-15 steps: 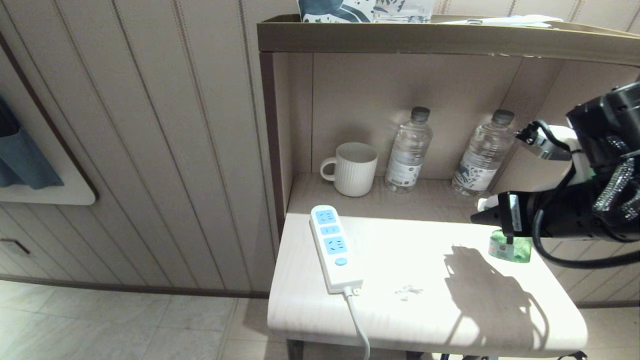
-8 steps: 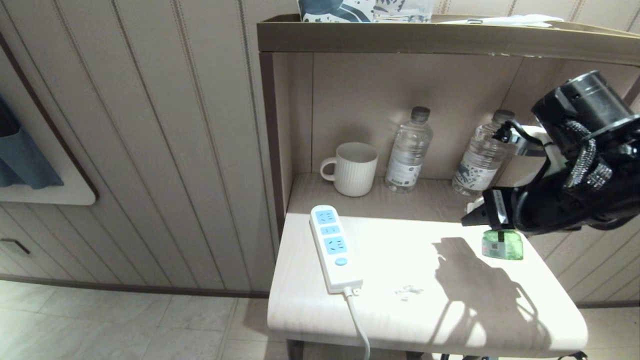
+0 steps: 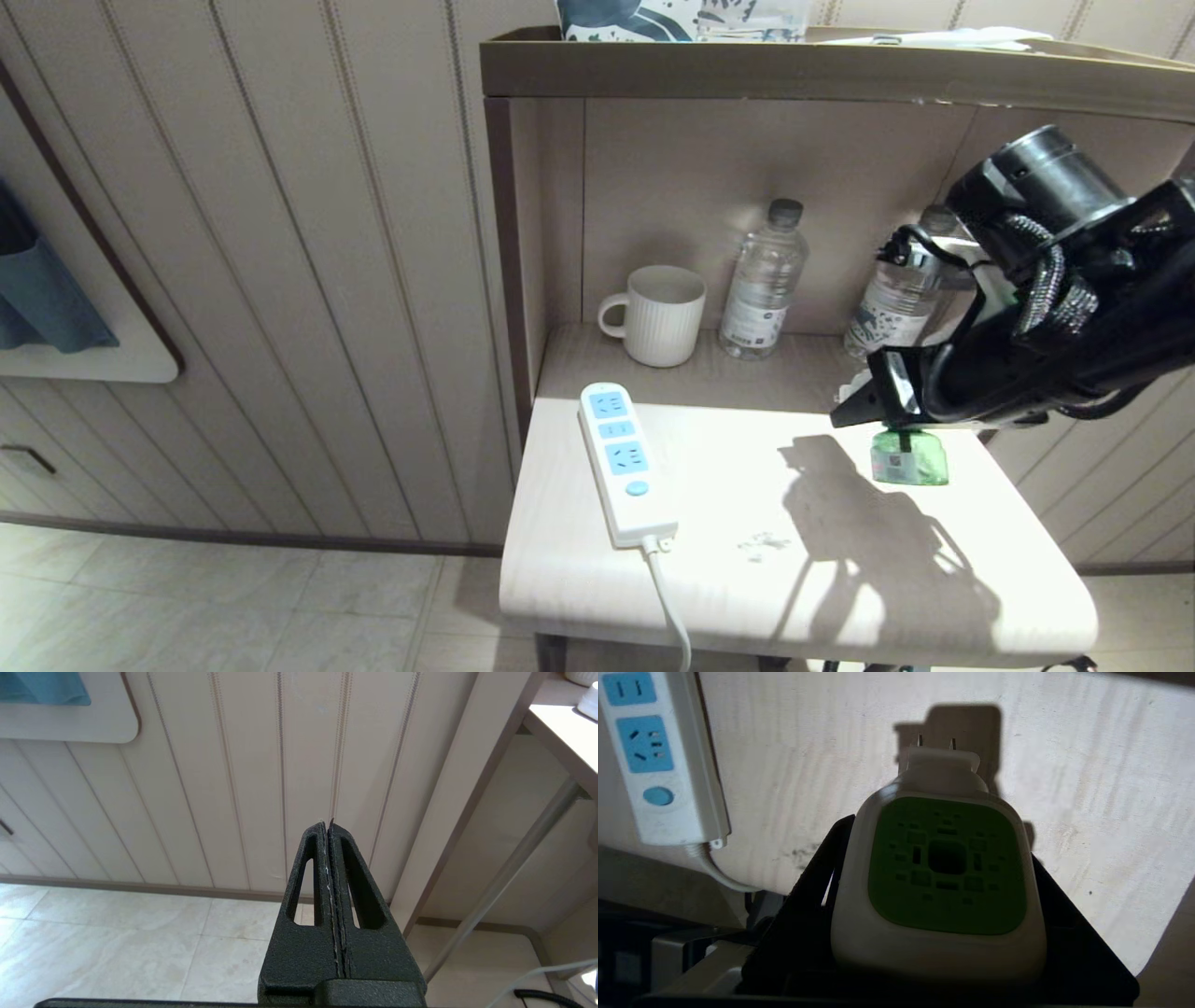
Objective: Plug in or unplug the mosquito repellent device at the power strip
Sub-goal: Insert the plug into the socket
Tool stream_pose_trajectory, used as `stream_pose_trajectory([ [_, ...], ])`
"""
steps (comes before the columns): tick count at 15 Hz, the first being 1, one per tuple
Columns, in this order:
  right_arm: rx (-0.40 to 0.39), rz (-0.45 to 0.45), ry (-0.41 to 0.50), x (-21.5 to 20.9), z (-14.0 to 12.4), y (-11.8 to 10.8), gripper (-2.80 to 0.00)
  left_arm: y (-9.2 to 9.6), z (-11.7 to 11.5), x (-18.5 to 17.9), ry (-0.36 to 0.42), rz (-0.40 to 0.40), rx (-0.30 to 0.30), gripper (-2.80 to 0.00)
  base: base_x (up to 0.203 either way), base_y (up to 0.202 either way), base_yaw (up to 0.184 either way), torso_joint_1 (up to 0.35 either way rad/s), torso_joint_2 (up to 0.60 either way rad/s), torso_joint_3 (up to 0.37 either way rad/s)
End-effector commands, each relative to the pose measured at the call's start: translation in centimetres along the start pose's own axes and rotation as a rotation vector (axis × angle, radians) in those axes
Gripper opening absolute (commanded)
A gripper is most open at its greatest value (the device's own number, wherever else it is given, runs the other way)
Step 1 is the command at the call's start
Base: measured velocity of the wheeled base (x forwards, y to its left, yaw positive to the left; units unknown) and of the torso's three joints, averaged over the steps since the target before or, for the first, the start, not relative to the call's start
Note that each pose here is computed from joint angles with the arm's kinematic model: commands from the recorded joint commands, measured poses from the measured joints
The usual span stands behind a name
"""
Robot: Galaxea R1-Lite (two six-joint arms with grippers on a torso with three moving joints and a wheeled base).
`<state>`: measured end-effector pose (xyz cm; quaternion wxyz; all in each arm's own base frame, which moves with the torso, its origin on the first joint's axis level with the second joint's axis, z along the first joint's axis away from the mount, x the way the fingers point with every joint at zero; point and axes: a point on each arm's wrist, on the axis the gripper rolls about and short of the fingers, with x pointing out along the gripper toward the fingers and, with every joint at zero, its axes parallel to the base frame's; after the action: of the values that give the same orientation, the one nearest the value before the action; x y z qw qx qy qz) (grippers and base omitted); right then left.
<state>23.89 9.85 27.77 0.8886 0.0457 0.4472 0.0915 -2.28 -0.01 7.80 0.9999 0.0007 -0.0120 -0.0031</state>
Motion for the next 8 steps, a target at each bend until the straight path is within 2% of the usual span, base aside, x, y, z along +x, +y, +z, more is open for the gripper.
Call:
stream_pose_trajectory([
  [1, 0.003, 0.032, 0.031, -0.25, 0.33, 0.21, -2.8, 0.0, 0.0, 0.0, -0.001, 0.0, 0.0, -2.8, 0.0, 0.0, 0.0, 0.0, 0.0, 0.0],
  [3, 0.006, 0.039, 0.095, -0.1, 0.53, 0.31, -2.8, 0.0, 0.0, 0.0, -0.001, 0.0, 0.0, -2.8, 0.0, 0.0, 0.0, 0.0, 0.0, 0.0],
  [8, 0.001, 0.035, 0.119, 0.42, 0.35, 0.38, -2.8, 0.0, 0.02, 0.0, -0.002, 0.0, 0.0, -2.8, 0.0, 0.0, 0.0, 0.0, 0.0, 0.0],
])
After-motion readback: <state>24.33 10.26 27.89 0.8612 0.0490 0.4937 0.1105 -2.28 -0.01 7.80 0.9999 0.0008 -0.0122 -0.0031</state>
